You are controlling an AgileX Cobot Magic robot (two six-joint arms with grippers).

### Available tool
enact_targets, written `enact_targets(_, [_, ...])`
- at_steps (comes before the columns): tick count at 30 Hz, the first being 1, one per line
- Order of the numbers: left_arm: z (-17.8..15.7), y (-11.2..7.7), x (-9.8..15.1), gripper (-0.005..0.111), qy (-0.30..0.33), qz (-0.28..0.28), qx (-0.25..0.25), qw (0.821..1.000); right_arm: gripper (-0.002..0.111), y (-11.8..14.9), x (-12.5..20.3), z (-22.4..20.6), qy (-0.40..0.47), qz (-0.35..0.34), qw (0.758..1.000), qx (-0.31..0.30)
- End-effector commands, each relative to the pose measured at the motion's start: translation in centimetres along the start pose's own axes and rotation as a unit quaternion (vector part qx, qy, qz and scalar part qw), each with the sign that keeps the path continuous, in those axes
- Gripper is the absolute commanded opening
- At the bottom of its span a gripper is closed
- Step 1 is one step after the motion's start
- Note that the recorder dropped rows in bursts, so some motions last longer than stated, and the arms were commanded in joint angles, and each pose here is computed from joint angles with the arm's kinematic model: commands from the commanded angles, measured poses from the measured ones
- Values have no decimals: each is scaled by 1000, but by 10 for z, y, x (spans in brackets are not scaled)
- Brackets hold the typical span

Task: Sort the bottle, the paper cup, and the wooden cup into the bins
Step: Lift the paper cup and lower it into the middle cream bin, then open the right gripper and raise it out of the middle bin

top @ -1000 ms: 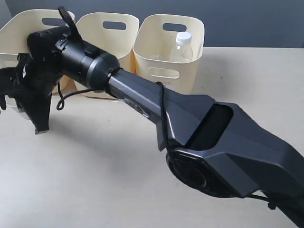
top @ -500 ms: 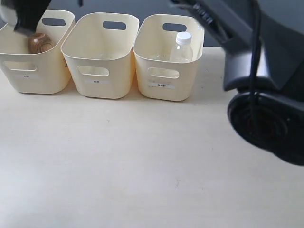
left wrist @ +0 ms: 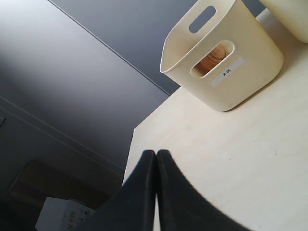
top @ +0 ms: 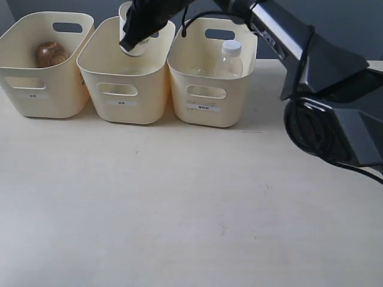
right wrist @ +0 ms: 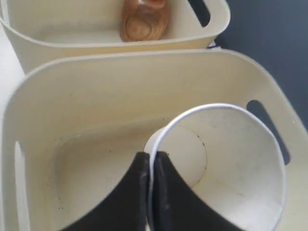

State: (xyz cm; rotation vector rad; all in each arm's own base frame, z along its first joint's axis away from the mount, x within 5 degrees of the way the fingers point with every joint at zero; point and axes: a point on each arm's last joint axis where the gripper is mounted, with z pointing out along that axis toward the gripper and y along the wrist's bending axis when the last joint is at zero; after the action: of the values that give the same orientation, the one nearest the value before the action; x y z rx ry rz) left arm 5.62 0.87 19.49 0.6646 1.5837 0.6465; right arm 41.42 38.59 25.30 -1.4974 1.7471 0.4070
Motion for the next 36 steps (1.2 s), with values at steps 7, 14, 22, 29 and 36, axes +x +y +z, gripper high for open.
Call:
enact_targets(7, [0, 1, -2, 0, -7, -3, 0, 1000, -1, 4, 33, 39, 28, 10, 999, -14])
enact_targets(14, [0, 1, -2, 0, -7, -3, 0, 1000, -1, 4, 36, 43, 28, 11, 999, -13])
enact_targets(22, [0, 1, -2, 0, -7, -3, 0, 1000, 19, 4, 36, 43, 29, 11, 999, -14])
enact_targets(29, [0, 1, -2, 0, -7, -3, 0, 1000, 31, 3, 35, 43, 25, 15, 1000, -10])
enact_targets(36, [0, 1, -2, 0, -7, -3, 0, 1000, 25, 2, 29, 34, 24, 20, 999, -10])
